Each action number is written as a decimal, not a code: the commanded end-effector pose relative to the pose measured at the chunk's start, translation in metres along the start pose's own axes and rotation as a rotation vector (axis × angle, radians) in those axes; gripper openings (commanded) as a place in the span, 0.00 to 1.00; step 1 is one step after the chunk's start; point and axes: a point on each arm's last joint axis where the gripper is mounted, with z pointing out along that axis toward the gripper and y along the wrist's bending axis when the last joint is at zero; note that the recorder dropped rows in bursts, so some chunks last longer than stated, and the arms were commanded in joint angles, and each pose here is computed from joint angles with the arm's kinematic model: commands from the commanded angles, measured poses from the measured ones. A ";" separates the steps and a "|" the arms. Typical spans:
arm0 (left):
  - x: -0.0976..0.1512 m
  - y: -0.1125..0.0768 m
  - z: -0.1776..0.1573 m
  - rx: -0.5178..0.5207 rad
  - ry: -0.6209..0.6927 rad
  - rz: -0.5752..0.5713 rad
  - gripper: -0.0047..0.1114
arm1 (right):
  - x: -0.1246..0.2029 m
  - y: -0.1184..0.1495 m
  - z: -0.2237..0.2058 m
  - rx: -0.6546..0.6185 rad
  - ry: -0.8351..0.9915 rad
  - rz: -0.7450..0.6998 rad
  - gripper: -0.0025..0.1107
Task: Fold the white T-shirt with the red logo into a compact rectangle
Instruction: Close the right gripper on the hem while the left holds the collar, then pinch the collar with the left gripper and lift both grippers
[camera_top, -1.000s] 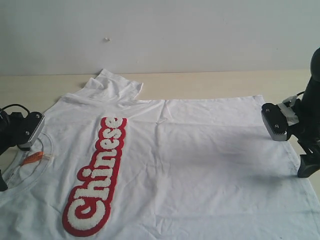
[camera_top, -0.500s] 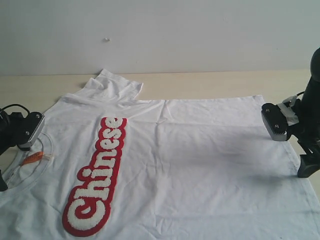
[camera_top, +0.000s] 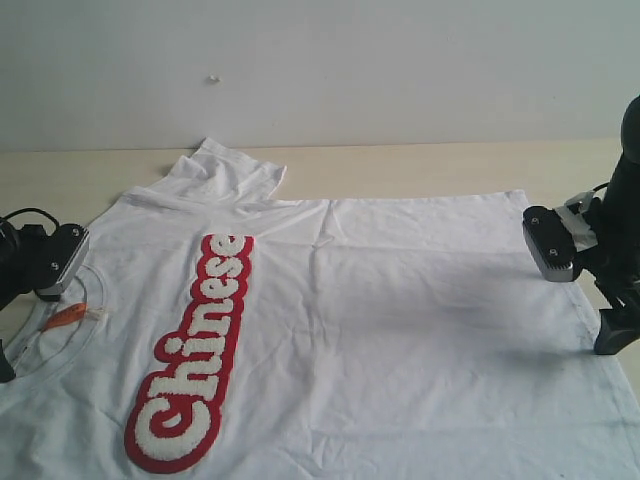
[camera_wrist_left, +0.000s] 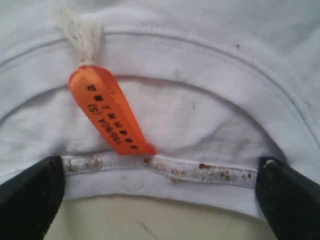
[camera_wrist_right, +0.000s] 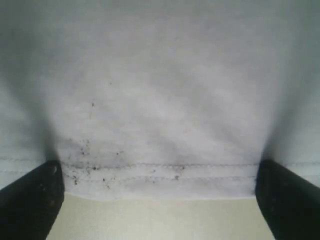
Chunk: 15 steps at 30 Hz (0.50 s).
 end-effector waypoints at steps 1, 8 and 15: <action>0.002 0.006 0.021 -0.072 0.008 -0.008 0.94 | 0.000 -0.002 0.009 0.002 -0.015 0.013 0.95; 0.002 0.006 0.021 -0.064 0.002 -0.037 0.93 | 0.000 -0.002 0.009 0.002 -0.015 0.013 0.95; 0.001 0.003 0.024 -0.067 0.003 -0.031 0.20 | 0.000 -0.002 0.009 0.002 -0.015 0.013 0.95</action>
